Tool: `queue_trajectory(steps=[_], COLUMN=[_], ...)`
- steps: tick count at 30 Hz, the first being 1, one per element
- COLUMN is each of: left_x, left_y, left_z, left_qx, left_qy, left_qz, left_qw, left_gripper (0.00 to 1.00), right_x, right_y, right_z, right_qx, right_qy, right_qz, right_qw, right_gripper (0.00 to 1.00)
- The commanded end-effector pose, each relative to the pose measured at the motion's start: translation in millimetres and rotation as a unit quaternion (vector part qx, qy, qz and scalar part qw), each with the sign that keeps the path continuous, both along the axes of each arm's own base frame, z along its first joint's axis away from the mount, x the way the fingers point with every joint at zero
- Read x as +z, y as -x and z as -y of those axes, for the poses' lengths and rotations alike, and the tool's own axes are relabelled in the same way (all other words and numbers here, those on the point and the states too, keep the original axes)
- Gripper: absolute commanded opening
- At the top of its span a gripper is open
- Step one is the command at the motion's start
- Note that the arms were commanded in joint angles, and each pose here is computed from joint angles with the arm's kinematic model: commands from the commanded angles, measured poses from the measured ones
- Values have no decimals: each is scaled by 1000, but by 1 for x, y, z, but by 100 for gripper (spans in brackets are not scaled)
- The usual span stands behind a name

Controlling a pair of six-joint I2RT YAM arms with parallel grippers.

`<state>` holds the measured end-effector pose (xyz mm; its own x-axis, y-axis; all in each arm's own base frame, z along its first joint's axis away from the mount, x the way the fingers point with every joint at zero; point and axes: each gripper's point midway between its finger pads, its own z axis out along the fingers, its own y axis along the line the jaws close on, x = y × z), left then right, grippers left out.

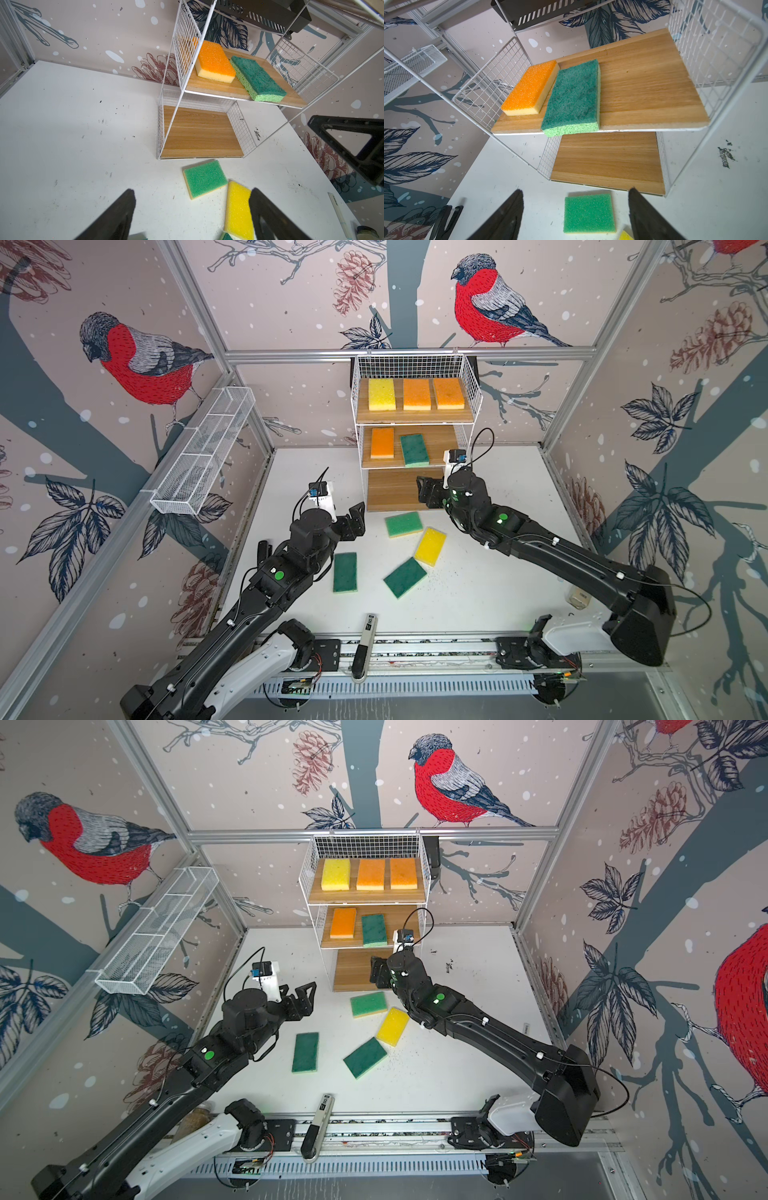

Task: Place and organize the cleaning sponges onto the shelf
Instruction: 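Raise the right gripper back from the shelf, then push the dark green sponge deeper onto the middle shelf with the right gripper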

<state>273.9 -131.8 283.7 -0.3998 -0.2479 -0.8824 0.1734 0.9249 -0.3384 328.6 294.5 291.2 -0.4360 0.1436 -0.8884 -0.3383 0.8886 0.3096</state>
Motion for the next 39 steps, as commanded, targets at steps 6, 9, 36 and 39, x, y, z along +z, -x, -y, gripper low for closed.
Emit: queue_trajectory(steps=[6, 9, 36, 39], left_x=[6, 8, 4, 6], left_y=[-3, -2, -6, -6], left_z=[-8, -10, -16, -16], left_qx=[19, 23, 38, 38], left_qy=[-8, -8, -6, -5], left_qz=[11, 14, 15, 16], left_qw=[1000, 1000, 999, 999], left_gripper=[86, 86, 85, 85], right_x=[14, 10, -6, -6], right_y=[1, -3, -60, -65], right_z=[-18, -16, -17, -20], right_qx=[46, 42, 5, 4], right_qy=[-55, -57, -89, -87], right_qz=[24, 19, 4, 4], right_qw=[997, 997, 996, 996], right_gripper=[76, 72, 35, 35])
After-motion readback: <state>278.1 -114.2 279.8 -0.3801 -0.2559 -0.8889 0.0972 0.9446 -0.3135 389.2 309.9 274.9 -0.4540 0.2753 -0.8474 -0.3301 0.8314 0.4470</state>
